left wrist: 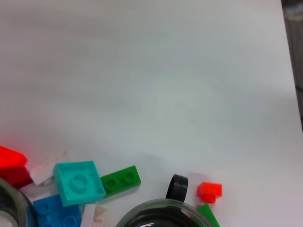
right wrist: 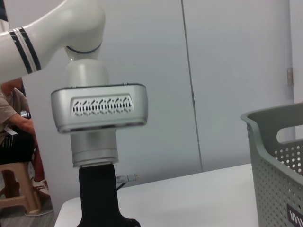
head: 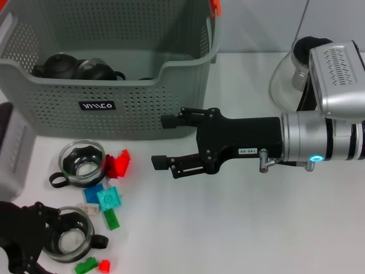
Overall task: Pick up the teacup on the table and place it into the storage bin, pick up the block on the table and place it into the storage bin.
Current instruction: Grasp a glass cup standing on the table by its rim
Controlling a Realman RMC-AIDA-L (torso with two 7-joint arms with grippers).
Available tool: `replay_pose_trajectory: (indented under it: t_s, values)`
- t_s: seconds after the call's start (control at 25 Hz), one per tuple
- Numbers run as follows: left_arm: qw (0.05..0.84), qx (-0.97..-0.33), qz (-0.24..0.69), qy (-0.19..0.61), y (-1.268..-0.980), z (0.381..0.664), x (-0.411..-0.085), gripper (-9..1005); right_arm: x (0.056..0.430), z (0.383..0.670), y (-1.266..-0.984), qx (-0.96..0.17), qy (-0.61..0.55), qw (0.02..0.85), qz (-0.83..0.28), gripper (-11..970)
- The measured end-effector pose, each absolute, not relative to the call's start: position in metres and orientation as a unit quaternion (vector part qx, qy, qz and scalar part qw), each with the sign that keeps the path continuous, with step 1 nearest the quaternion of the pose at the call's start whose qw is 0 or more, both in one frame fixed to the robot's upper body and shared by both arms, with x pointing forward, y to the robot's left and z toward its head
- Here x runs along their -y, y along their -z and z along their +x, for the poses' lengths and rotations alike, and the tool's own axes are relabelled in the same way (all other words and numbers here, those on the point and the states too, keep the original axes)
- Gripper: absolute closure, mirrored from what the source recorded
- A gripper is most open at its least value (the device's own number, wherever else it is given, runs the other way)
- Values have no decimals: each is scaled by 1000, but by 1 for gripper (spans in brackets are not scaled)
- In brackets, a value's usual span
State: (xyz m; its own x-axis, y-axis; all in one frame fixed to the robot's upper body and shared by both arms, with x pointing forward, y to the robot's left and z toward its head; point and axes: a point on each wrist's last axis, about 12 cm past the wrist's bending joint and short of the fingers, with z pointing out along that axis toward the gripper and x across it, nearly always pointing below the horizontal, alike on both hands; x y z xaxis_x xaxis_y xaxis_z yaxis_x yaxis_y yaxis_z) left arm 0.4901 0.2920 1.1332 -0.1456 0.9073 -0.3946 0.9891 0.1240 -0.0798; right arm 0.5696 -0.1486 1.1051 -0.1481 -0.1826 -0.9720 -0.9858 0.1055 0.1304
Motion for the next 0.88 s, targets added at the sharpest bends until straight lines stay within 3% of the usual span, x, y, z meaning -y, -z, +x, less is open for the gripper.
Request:
replay_pose_trajectory:
  t_s: [0.68,0.76,0.88]
  values:
    - [88,-722,672,140,-1124,493,-273,104,146,568,-1102,-605,-466,434,-478,34]
    - [88,-721,673,137,-1122,493,-272,172,146,568,-1102,-606,-466,434,-477,33]
    - [89,-722,673,136,-1121,494,-272,181,146,568,-1102,-606,-466,434,-477,33]
